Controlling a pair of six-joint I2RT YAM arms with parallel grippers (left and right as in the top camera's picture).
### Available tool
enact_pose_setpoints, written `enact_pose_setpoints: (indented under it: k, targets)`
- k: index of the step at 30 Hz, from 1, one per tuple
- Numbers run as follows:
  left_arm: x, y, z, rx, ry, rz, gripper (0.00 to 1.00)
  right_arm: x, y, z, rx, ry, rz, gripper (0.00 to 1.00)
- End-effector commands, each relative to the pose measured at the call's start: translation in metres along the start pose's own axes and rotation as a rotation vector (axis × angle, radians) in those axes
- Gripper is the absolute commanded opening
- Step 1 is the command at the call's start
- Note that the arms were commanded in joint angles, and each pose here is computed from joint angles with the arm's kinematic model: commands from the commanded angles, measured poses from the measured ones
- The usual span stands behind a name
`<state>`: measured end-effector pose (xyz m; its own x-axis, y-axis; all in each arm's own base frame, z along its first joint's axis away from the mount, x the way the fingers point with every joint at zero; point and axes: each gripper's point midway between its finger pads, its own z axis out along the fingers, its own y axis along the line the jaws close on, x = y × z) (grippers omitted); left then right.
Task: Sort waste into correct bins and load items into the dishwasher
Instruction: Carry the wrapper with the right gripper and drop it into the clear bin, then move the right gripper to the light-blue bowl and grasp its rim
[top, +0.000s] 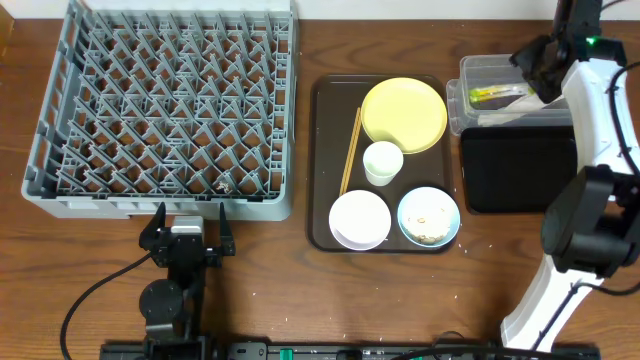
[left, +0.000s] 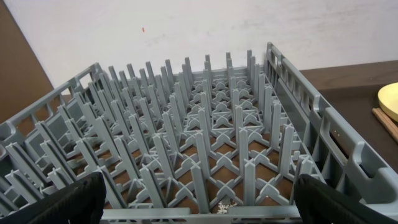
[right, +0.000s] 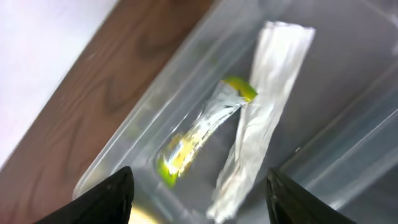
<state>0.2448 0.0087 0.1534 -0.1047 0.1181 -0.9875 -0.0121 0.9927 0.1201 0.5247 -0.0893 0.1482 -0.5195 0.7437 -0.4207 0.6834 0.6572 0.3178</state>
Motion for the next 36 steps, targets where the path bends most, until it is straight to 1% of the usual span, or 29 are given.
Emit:
enact_pose_setpoints:
  k: [1,2,4,5,6,7,8,10,13,15,16,19,20,21,24,29,36]
  targets:
    - [0.014,-0.005,0.001,0.020,0.042,0.012,0.98,0.001,0.035,-0.071,-0.181,-0.018,-0.268,0.66]
    - [0.014,-0.005,0.001,0.020,0.042,0.012,0.98,0.008,0.039,-0.083,-0.206,0.002,-0.312,0.66]
    - [0.014,-0.005,0.001,0.020,0.042,0.012,0.98,0.029,0.035,-0.106,-0.201,0.056,-0.349,0.67]
    - [0.014,-0.005,0.001,0.020,0.042,0.012,0.98,0.057,0.028,-0.126,-0.165,0.129,-0.378,0.66]
    - [0.014,-0.005,0.001,0.020,0.042,0.012,0.98,0.075,0.024,-0.134,-0.141,0.179,-0.398,0.64]
    - [0.014,-0.005,0.001,0.020,0.042,0.012,0.98,0.107,0.017,-0.147,-0.105,0.270,-0.439,0.61]
    - [0.014,-0.005,0.001,0.020,0.042,0.012,0.98,0.122,0.015,-0.151,-0.089,0.315,-0.471,0.59]
    - [0.014,-0.005,0.001,0.020,0.042,0.012,0.98,0.159,0.014,-0.160,-0.067,0.407,-0.589,0.56]
    - [0.014,-0.005,0.001,0.020,0.042,0.012,0.98,0.202,0.016,-0.160,-0.051,0.485,-0.710,0.55]
    - [0.014,-0.005,0.001,0.020,0.042,0.012,0.98,0.230,0.016,-0.157,-0.041,0.531,-0.769,0.52]
    - [0.014,-0.005,0.001,0.020,0.042,0.012,0.98,0.250,0.015,-0.151,-0.023,0.551,-0.800,0.52]
    - [0.014,-0.005,0.001,0.020,0.042,0.012,0.98,0.280,0.008,-0.136,0.023,0.563,-0.826,0.52]
    - [0.014,-0.005,0.001,0.020,0.042,0.012,0.98,0.290,0.006,-0.131,0.029,0.573,-0.836,0.52]
    - [0.014,-0.005,0.001,0.020,0.042,0.012,0.98,0.304,0.001,-0.124,0.042,0.587,-0.836,0.49]
    - [0.014,-0.005,0.001,0.020,0.042,0.012,0.98,0.326,-0.005,-0.113,0.055,0.592,-0.837,0.43]
    - [0.014,-0.005,0.001,0.020,0.042,0.012,0.98,0.337,-0.017,-0.102,0.123,0.549,-0.817,0.36]
    - [0.014,-0.005,0.001,0.020,0.042,0.012,0.98,0.337,-0.034,-0.082,0.187,0.490,-0.793,0.36]
